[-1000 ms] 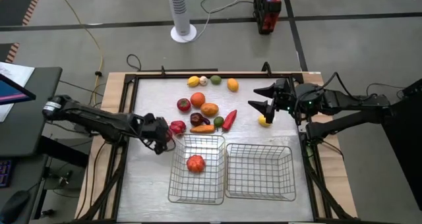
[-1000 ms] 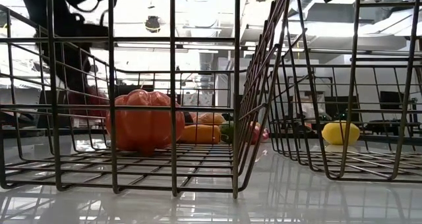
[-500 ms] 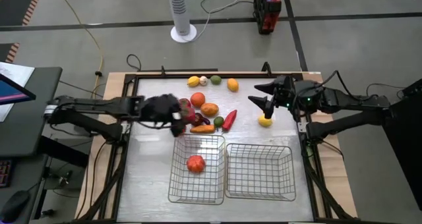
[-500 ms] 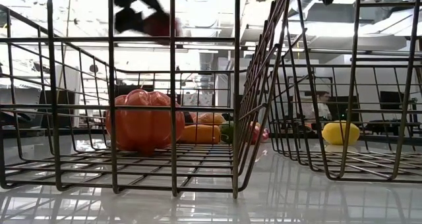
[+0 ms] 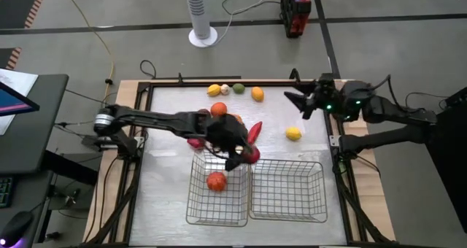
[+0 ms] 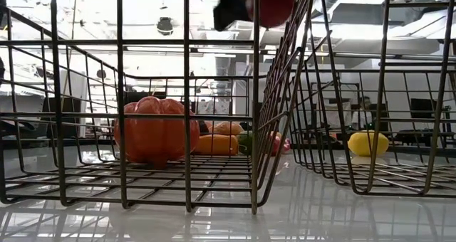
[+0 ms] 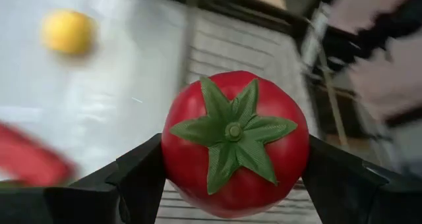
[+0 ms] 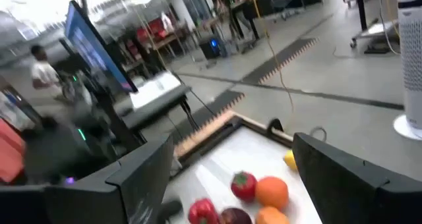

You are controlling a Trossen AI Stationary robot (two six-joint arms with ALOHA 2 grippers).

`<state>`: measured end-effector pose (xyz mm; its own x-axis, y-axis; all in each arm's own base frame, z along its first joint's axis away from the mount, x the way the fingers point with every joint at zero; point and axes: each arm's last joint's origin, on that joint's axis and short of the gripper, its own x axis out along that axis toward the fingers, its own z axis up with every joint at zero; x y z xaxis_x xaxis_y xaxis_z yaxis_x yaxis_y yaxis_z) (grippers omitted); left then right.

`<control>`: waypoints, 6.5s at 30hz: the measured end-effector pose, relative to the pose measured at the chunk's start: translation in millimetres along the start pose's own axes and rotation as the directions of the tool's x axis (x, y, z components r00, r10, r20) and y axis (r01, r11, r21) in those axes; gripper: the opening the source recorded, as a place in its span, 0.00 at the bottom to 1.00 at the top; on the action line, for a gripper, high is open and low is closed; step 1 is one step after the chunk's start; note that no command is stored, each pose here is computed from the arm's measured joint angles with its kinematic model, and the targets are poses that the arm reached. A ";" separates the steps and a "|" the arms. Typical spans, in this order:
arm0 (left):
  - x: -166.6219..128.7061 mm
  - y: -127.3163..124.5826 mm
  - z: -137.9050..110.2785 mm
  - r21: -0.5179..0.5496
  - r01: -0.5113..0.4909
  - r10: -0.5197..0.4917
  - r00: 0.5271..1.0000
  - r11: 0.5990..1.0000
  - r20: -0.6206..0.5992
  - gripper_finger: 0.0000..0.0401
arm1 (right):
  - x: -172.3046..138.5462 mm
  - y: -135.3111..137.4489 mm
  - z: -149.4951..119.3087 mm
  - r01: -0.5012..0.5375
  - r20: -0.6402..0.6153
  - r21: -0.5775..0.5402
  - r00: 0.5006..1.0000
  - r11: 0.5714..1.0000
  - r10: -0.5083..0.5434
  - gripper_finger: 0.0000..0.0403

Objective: Sort produce into baskets
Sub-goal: Put the bottom tomato into the right wire basket, then put the bell pepper into the left wire basket, then put the tomato into the right wire basket

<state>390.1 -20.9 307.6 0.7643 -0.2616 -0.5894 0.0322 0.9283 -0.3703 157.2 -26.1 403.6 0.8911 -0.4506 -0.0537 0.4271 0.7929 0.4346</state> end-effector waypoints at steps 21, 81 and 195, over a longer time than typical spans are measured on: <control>35.7 -13.4 1.5 0.015 0.124 -0.124 0.992 0.992 0.016 0.81 | -7.7 -1.5 4.0 -0.011 0.022 0.018 1.000 1.000 0.010 0.85; -81.3 101.4 -195.2 0.287 -0.322 0.414 0.834 0.902 -0.365 0.78 | 2.8 16.8 -9.9 -0.126 -0.065 0.081 0.989 0.989 0.132 0.85; -64.6 207.2 -130.7 -0.133 -0.690 0.591 0.690 0.711 -0.417 0.89 | 24.1 21.4 -22.2 -0.076 -0.098 0.075 0.992 0.994 0.083 0.85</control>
<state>263.2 153.8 175.1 0.2776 0.2584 -0.9253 -0.5902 0.8058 0.0480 191.2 -10.9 391.7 0.9343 -0.3405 -0.1056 0.3455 0.7919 0.5035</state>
